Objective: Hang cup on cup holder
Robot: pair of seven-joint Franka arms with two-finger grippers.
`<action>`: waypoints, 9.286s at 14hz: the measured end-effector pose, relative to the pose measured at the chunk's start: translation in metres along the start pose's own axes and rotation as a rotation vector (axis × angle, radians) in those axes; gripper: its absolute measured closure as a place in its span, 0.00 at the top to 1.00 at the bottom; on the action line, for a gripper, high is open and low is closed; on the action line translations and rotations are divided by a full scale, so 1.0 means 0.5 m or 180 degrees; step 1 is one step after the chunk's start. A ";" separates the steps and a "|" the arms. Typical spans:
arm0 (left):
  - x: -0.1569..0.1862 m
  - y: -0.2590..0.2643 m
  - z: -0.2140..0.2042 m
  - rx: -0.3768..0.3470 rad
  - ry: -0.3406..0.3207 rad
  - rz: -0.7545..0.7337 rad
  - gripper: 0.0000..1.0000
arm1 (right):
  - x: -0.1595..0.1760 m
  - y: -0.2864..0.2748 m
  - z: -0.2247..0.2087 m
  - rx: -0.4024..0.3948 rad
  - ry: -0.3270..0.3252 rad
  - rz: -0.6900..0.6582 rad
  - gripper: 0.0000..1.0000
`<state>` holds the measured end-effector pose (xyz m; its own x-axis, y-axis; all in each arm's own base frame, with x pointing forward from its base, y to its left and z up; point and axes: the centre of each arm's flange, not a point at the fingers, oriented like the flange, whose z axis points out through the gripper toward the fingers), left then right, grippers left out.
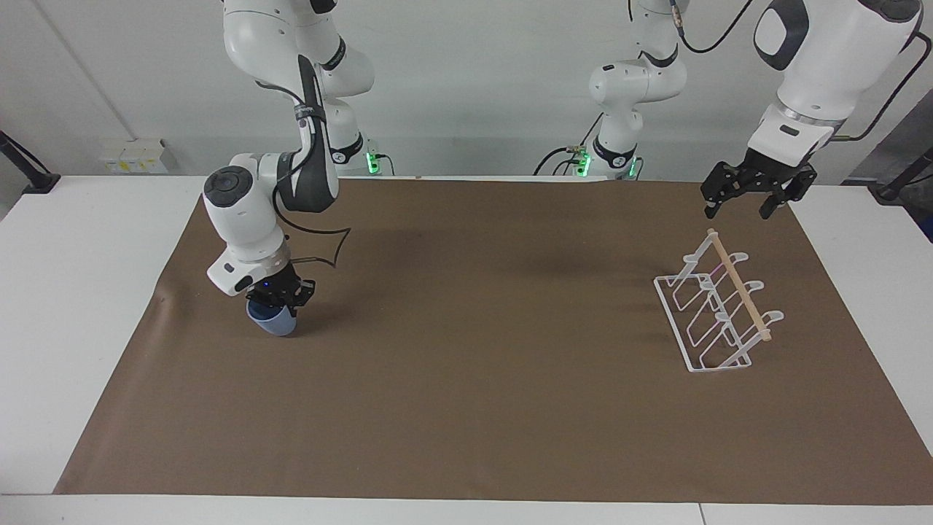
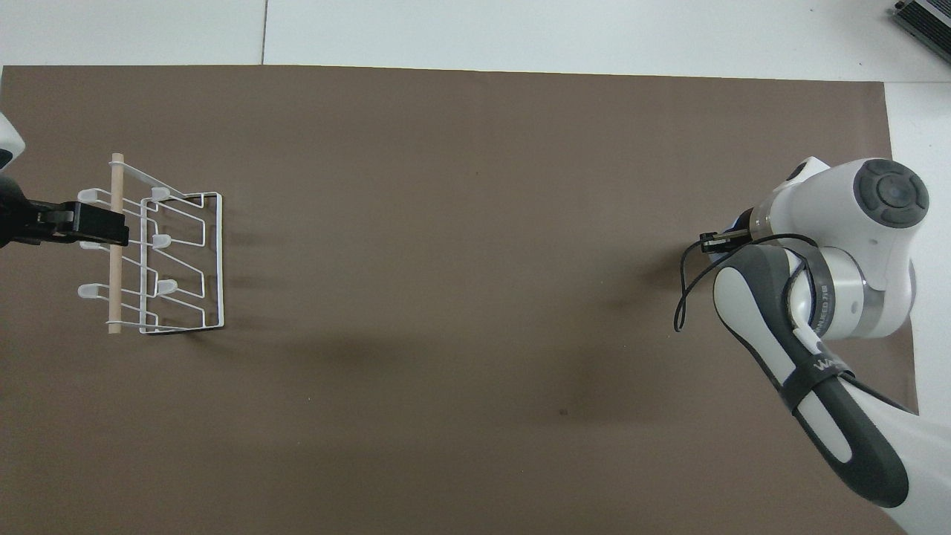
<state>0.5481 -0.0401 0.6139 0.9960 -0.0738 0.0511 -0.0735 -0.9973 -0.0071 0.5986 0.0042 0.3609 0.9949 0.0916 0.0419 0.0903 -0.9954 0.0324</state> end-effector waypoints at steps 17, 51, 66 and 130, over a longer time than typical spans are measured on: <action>-0.041 0.009 -0.035 -0.0764 -0.0329 -0.0702 1.00 | 0.024 0.015 -0.250 0.0052 -0.0224 0.0006 0.05; -0.117 0.469 0.114 -0.2698 -0.1436 -0.5064 1.00 | -0.019 -0.441 -0.450 0.2787 0.0461 0.0567 0.05; -0.090 0.506 0.093 -0.3123 -0.1044 -0.4907 1.00 | -0.043 -0.560 -0.467 0.3367 0.0548 0.1251 0.05; 0.123 0.063 0.192 0.0798 0.2242 -0.1865 0.74 | -0.036 -0.039 -0.489 0.0130 -0.0131 0.0389 1.00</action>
<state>0.6120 -0.0755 0.5208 0.6049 0.3713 0.7045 0.5226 -0.8526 0.0006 0.5678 0.0290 0.6039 0.9995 -0.0307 0.0019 -0.0307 -0.9995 -0.0110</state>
